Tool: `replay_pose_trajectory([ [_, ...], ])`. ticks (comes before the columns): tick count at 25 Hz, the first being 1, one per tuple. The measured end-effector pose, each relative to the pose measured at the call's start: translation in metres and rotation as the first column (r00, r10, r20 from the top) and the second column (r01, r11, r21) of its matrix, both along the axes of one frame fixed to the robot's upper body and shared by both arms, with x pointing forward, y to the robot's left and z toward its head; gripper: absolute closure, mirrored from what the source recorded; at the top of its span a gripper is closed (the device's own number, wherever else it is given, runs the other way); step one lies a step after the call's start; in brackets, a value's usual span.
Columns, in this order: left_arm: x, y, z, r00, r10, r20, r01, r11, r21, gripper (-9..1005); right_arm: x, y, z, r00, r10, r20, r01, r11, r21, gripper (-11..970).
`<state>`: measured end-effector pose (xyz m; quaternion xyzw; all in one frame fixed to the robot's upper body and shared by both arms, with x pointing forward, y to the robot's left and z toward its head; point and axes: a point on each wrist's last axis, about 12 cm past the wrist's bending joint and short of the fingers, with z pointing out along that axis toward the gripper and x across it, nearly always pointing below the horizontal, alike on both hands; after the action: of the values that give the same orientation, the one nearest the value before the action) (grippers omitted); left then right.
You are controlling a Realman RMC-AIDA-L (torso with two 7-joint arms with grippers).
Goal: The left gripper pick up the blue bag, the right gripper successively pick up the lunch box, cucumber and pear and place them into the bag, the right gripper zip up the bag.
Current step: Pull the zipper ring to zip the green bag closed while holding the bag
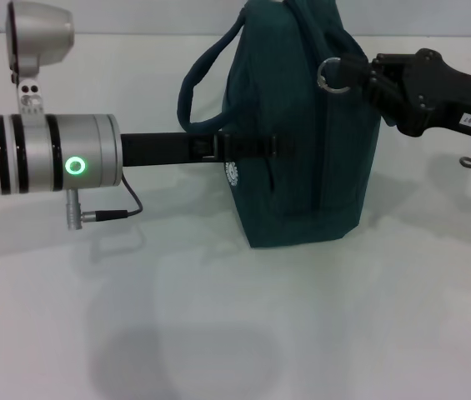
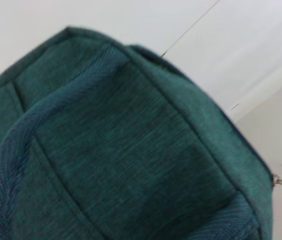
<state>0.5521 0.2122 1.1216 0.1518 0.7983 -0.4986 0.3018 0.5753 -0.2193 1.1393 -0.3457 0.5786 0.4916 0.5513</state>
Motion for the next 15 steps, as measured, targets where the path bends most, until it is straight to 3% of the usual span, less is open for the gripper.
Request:
replay_pose_trajectory([
  [13,-0.005,0.005,-0.017,0.993,-0.026,0.118,0.029,0.999,-0.03,531,0.002,-0.003,0.002,1.0,-0.01,-0.001,0.01,1.0,-0.002,941],
  [15,-0.006,0.005,-0.019,0.991,-0.036,0.128,0.04,0.999,-0.033,686,0.002,-0.003,0.002,1.0,-0.012,0.001,0.012,1.0,0.002,941],
])
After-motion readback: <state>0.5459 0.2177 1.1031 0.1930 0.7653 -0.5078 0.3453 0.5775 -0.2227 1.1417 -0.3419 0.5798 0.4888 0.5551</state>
